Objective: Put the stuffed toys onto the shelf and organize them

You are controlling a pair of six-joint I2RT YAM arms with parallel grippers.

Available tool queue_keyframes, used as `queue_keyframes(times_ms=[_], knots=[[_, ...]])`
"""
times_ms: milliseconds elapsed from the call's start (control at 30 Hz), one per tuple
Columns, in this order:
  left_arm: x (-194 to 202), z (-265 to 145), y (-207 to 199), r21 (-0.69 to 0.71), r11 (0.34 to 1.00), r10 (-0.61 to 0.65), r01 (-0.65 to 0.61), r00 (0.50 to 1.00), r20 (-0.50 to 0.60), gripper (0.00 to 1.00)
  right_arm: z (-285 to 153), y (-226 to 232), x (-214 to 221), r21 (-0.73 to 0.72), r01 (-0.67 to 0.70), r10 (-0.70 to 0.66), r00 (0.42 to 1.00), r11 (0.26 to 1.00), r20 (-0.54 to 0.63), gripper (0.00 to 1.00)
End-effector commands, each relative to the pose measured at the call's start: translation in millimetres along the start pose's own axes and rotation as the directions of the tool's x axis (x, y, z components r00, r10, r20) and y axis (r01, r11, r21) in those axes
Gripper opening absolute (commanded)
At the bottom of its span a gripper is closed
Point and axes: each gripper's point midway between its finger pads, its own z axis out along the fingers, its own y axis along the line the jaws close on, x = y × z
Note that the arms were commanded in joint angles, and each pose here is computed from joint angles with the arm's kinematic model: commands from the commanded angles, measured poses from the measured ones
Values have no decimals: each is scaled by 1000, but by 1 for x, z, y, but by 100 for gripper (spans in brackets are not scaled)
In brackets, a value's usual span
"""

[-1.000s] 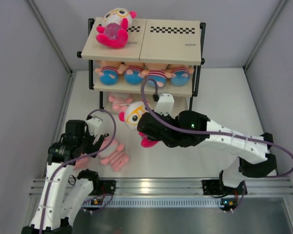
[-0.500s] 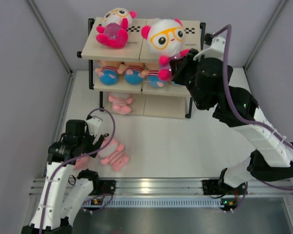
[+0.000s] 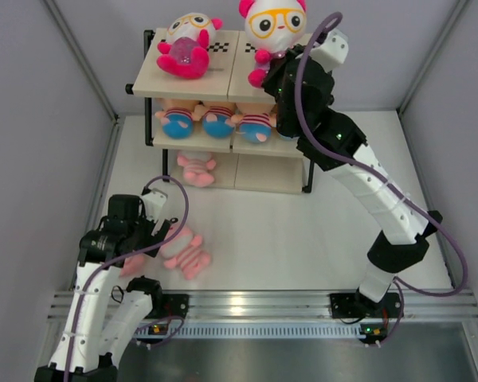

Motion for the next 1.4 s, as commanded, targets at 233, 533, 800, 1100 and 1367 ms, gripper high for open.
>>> queue_keyframes(times_ms=[233, 533, 800, 1100, 1367], knots=[[-5, -7, 5, -24, 1000, 16, -16, 999, 29, 99, 25, -3, 14, 36, -126, 126, 992, 991, 5, 29], [-4, -9, 6, -30, 999, 19, -18, 999, 35, 99, 25, 4, 4, -15, -174, 174, 985, 985, -14, 53], [-4, -6, 3, -13, 1000, 15, -15, 999, 30, 99, 7, 18, -18, -80, -127, 128, 992, 989, 10, 60], [4, 11, -7, 31, 1000, 4, -3, 1000, -25, 99, -58, 53, -49, -170, 184, -161, 977, 968, 142, 70], [15, 20, -4, -2, 1000, 10, -10, 998, -64, 99, -162, 88, 40, -762, 282, -375, 925, 582, 56, 71]])
